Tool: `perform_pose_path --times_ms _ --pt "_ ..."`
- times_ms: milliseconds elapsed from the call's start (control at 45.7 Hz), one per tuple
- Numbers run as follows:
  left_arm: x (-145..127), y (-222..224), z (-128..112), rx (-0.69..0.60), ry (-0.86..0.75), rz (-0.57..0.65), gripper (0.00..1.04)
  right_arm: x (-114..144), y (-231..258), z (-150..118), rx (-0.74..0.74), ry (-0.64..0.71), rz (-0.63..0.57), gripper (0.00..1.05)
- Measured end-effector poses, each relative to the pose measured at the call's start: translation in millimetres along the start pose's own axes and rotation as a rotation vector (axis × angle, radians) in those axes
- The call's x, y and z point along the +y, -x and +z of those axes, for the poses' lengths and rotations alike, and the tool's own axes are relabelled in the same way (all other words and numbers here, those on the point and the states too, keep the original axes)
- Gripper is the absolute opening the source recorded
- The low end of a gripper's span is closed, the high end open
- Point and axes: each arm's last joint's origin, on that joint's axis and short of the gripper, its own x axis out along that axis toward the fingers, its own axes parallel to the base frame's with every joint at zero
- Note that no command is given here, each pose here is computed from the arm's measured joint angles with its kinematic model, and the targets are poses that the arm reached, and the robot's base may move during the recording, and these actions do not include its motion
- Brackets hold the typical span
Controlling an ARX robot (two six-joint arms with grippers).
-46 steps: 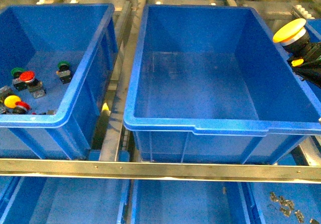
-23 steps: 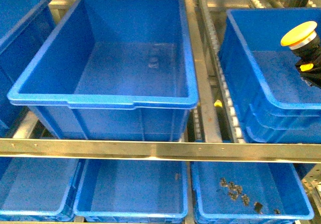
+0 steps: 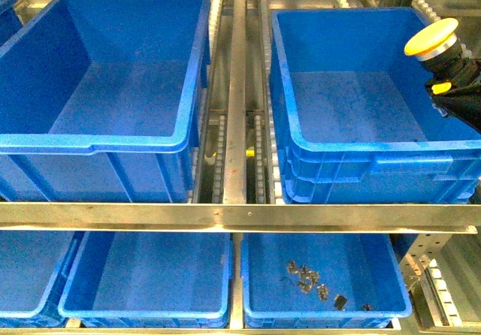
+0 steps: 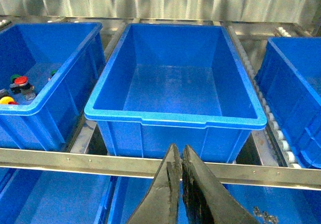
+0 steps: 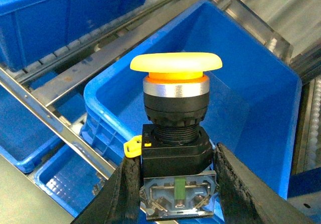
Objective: Pick red and yellow buttons and place in box
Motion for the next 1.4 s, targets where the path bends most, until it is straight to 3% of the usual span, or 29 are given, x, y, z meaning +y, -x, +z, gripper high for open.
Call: perform_pose_path --times_ms 241,525,744,1050,1182,1401 --pt "0.0 0.0 0.0 0.000 0.000 0.000 0.02 1.2 -6.1 0.9 -0.005 -0.002 0.014 0.34" --pt "0.0 0.0 0.0 0.000 0.000 0.000 0.52 -15.1 -33.3 -11.6 0.044 -0.032 -0.012 0.34" --pt "0.0 0.0 0.0 0.000 0.000 0.000 0.98 -57.0 -124.9 -13.6 0.131 -0.213 -0.070 0.34" --pt "0.0 0.0 0.0 0.000 -0.002 0.000 0.97 -96.6 -258.3 -34.4 0.295 -0.475 -0.165 0.34" --pt "0.0 0.0 0.0 0.000 -0.002 0.000 0.97 -106.0 -298.7 -43.3 0.341 -0.516 -0.191 0.34" --pt "0.0 0.0 0.0 0.000 -0.002 0.000 0.97 -98.0 -335.1 -66.1 0.417 -0.572 -0.219 0.34"
